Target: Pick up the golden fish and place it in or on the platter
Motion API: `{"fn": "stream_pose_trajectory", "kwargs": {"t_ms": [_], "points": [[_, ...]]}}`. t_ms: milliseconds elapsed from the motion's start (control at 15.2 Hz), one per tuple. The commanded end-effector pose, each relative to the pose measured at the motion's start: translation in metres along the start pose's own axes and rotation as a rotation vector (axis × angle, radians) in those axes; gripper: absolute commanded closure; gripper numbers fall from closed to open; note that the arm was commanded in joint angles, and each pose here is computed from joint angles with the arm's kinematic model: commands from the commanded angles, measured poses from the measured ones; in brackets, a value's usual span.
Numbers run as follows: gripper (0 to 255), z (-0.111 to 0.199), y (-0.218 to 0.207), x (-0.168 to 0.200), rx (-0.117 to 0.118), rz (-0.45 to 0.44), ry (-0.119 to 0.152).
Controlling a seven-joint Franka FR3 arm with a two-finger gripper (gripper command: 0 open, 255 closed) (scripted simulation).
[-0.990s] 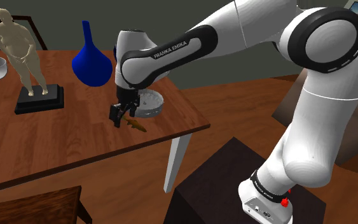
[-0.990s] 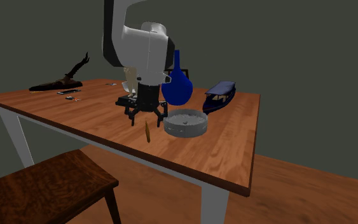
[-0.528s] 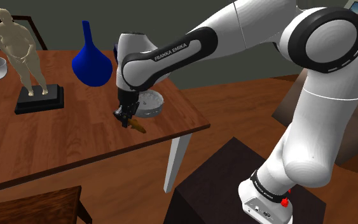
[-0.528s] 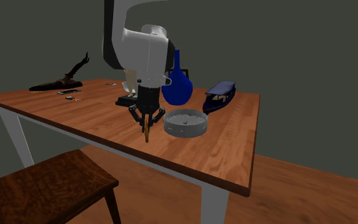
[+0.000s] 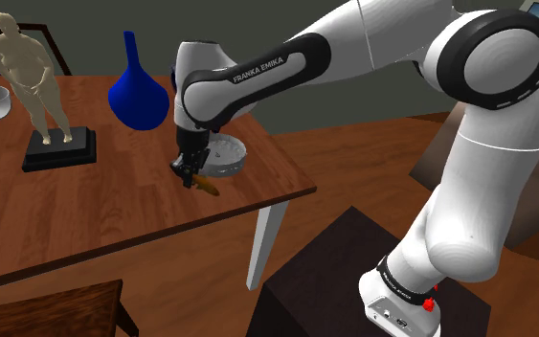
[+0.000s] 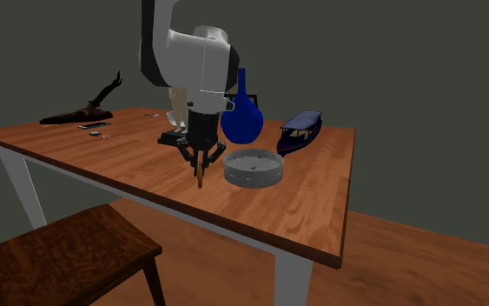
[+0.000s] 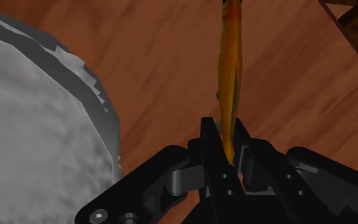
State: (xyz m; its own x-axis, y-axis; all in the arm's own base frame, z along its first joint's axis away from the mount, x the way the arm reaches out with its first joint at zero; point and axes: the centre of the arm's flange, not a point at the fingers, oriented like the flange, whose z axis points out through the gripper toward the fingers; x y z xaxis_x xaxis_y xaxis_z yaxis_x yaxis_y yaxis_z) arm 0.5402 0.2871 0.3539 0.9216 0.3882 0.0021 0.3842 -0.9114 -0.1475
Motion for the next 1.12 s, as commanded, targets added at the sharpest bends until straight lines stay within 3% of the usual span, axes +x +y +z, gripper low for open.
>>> {"fn": "stream_pose_trajectory", "kwargs": {"t_ms": [0,1056], "points": [[255,-0.01,-0.001,-0.001,0.0,0.0,0.0],[255,-0.094,-0.014,-0.001,0.0,0.0,0.0]]}}
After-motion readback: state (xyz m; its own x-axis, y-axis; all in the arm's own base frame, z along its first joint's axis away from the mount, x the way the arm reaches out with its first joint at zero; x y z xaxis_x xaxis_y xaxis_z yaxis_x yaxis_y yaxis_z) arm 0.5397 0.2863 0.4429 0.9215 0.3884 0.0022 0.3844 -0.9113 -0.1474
